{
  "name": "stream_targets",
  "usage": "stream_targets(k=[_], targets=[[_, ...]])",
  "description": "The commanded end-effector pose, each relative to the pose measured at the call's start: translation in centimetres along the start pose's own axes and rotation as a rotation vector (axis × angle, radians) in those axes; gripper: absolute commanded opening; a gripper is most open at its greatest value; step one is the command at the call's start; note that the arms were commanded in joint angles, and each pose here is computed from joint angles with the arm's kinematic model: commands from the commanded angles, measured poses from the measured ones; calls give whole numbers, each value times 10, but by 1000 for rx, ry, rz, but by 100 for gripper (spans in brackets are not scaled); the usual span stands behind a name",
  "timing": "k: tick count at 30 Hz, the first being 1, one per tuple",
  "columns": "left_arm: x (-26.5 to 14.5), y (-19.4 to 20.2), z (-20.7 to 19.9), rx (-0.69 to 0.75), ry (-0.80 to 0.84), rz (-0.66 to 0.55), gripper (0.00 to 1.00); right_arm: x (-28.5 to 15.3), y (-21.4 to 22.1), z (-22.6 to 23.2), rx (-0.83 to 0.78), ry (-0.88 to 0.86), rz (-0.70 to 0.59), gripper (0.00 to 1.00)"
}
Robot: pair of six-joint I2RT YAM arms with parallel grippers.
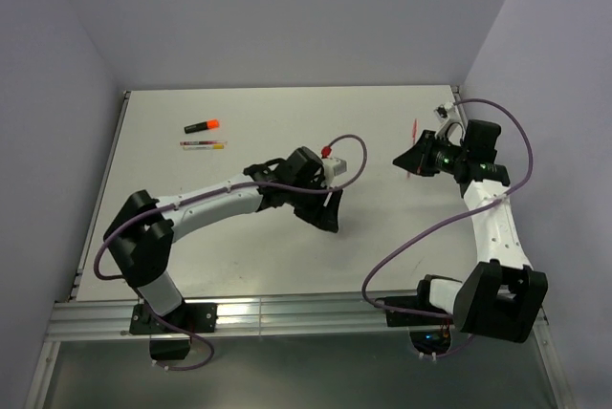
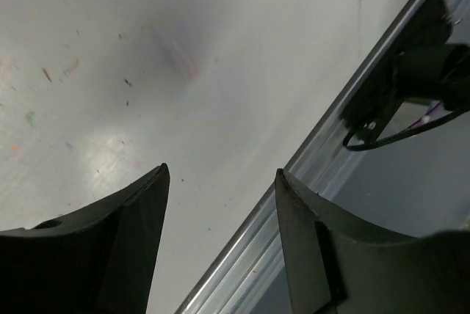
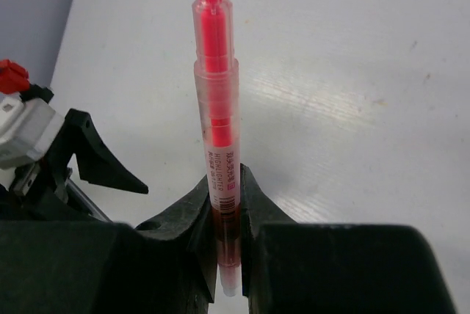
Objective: Insert the pens into the pen caps
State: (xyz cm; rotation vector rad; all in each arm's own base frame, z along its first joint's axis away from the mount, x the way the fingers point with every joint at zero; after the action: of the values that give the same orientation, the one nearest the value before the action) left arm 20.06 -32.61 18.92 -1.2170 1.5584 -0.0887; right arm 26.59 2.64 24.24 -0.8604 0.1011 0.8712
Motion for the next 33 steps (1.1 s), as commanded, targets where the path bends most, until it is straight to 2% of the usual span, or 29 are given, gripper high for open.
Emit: stream_targets(k=[1, 5, 11, 20, 25, 33], targets=[[10, 10, -6, -90, -91, 25, 63, -9, 11, -11, -26, 68, -3, 0], [33, 11, -8, -156, -218, 78, 58, -12, 15, -8, -17, 60, -6, 0], [61, 6, -7, -209, -285, 121, 52, -17, 19, -5, -28, 77, -26, 0], [96, -1, -13, -169, -376, 126, 52, -20, 16, -4, -21, 77, -41, 0], [111, 13, -11, -111, -461, 161, 41, -21, 15, -2, -19, 57, -40, 0], [132, 34, -4, -50, -526, 213, 36, -21, 15, 0, -17, 47, -40, 0]])
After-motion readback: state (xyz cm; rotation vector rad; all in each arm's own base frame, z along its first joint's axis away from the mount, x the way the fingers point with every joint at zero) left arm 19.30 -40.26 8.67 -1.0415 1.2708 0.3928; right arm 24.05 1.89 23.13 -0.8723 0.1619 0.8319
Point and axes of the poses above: each gripper's point midway between its finger pads, its own x axis out along the fingers, its own z axis along the line the jaws close on, y = z × x, the point moved 7 cm from there along -x, back along the fingers, and after that the axes turned 9 degrees about x, right-handed, at the moved point
